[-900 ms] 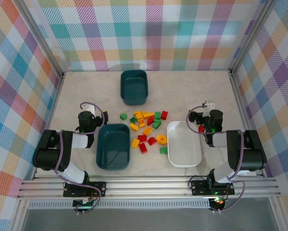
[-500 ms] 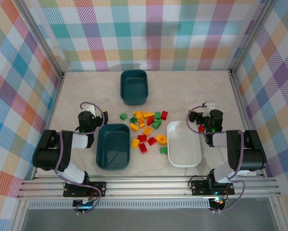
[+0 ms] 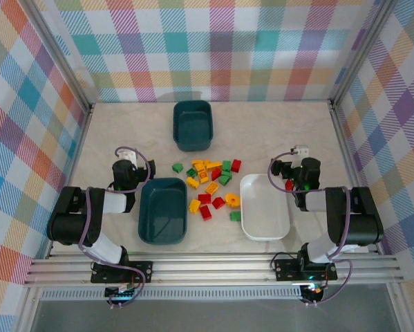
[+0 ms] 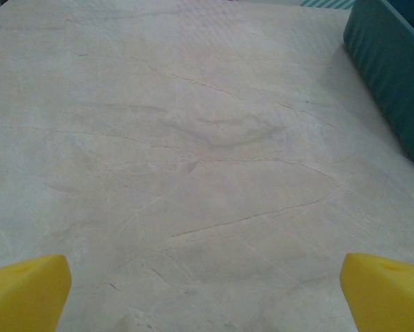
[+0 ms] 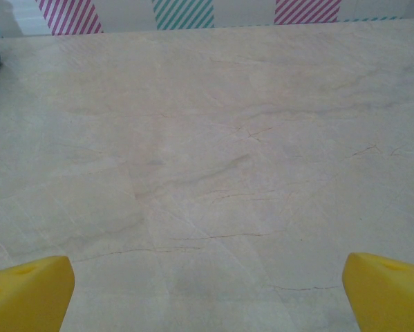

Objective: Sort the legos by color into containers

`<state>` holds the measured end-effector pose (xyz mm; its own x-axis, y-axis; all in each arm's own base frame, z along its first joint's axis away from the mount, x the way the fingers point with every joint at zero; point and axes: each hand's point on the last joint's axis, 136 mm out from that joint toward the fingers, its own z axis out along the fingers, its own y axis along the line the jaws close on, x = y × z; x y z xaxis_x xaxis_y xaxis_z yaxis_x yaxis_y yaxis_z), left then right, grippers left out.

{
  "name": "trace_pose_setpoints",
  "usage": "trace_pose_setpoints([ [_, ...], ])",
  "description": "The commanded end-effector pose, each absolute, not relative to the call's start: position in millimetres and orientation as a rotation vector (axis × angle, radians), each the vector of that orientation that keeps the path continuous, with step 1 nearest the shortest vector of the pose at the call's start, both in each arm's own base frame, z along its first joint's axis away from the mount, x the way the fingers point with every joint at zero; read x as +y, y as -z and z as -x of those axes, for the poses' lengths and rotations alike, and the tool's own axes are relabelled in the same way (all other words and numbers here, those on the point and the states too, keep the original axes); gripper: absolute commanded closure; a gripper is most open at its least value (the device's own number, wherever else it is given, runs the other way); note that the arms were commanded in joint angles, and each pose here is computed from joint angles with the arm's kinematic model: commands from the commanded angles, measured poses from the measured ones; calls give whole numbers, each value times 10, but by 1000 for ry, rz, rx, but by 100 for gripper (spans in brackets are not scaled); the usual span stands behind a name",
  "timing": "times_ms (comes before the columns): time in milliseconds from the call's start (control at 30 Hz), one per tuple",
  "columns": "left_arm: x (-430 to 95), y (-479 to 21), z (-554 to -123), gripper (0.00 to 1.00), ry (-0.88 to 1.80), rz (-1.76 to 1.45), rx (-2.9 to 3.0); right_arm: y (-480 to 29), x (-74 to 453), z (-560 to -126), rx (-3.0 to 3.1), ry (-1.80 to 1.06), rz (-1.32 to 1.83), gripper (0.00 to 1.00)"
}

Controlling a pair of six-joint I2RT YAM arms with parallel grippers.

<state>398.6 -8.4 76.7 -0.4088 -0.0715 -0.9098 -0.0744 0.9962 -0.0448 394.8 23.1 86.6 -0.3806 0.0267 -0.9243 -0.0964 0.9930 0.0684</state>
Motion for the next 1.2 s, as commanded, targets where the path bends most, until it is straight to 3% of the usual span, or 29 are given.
trace_pose_setpoints([
  [0, -114, -791, -3987, 0, 9, 86, 1991, -925, 252, -3977, 1945, -151, 57, 0],
  [167, -106, -932, -4004, 0, -17, 85, 2023, -1012, 160, -3996, 1939, -82, -2, 0],
  [300, -211, -1617, -3997, 0, -32, 40, 2052, -1513, 177, -3929, 1949, -10, -23, 0],
  [400, -175, -2169, -3887, 0, 50, 215, 2002, -2092, 305, -3842, 1972, -44, -76, 0],
  [500, -34, -2452, -3696, 0, 149, 542, 1958, -2319, 215, -3701, 2041, -112, -321, 0],
  [633, 105, -2112, -3383, 0, 255, 998, 1978, -2065, 269, -3620, 2092, -249, -458, 0],
  [700, 1, -1819, -3337, 0, 354, 1040, 2037, -1938, 394, -3552, 2181, -311, -443, 14],
  [733, -46, -1701, -3284, 3, 368, 1048, 2086, -1838, 386, -3484, 2249, -305, -489, 20],
  [767, -92, -1574, -3192, 14, 360, 1063, 2161, -1741, 394, -3402, 2321, -303, -526, 25],
  [833, -213, -1419, -3031, 24, 339, 1027, 2302, -1486, 477, -3188, 2455, -341, -550, 31],
  [1000, -344, -1305, -2595, 21, 253, 890, 2458, -1123, 437, -2638, 2576, -306, -583, 32],
  [1167, -373, -1054, -2281, 21, 161, 850, 2581, -853, 577, -2385, 2682, -399, -585, 33],
])
